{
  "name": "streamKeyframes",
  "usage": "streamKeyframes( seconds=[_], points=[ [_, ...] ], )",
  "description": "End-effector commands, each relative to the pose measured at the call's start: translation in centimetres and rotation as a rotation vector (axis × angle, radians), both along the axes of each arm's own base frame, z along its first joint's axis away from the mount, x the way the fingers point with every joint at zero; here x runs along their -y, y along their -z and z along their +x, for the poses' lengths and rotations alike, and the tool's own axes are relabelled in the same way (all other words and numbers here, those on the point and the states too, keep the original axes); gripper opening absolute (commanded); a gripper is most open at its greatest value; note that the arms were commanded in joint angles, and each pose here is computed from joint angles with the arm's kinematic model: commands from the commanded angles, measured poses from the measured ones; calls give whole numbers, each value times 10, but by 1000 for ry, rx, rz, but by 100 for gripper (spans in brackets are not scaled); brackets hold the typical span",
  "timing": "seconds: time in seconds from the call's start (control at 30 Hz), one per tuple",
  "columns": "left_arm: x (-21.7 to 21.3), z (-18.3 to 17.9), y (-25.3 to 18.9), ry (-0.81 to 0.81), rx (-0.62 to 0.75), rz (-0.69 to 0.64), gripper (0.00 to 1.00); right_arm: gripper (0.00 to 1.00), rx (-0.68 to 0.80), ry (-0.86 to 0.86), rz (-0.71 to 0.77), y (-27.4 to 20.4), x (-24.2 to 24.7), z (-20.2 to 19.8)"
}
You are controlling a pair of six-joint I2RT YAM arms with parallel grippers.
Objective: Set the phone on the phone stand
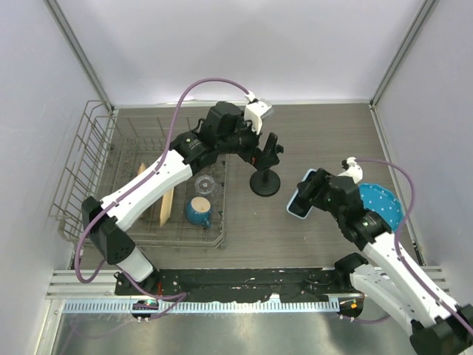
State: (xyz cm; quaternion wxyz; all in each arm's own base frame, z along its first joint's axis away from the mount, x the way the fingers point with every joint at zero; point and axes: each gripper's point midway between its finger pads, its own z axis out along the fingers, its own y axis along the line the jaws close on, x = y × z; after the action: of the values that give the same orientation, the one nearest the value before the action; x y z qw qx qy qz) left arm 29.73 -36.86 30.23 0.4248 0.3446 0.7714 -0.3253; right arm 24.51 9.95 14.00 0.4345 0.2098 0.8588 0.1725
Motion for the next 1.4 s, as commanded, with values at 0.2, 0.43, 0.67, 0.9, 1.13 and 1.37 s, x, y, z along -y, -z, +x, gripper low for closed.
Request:
streamKeyframes(
  seconds=[0.2, 0.43, 0.67, 0.9, 1.13, 1.37],
  points=[
    [43, -97, -32, 449, 114, -123, 100, 1, 609, -88, 205, -201, -11, 3],
    [55, -106, -14, 432, 173, -38, 100, 1, 691, -115, 302, -246, -13, -12],
    [65, -103, -8, 397, 102, -64, 84, 1, 661, -200, 349, -241, -32, -14],
    [65, -93, -1, 347, 105, -34, 35, 1, 647, -271, 424, -234, -49, -17],
    [60, -90, -13, 319, 131, -58, 0, 95, 587, -214, 347, -225, -39, -10],
    [54, -90, -31, 289, 149, -120, 0, 98, 569, -349, 227, -213, -46, -25]
  ],
)
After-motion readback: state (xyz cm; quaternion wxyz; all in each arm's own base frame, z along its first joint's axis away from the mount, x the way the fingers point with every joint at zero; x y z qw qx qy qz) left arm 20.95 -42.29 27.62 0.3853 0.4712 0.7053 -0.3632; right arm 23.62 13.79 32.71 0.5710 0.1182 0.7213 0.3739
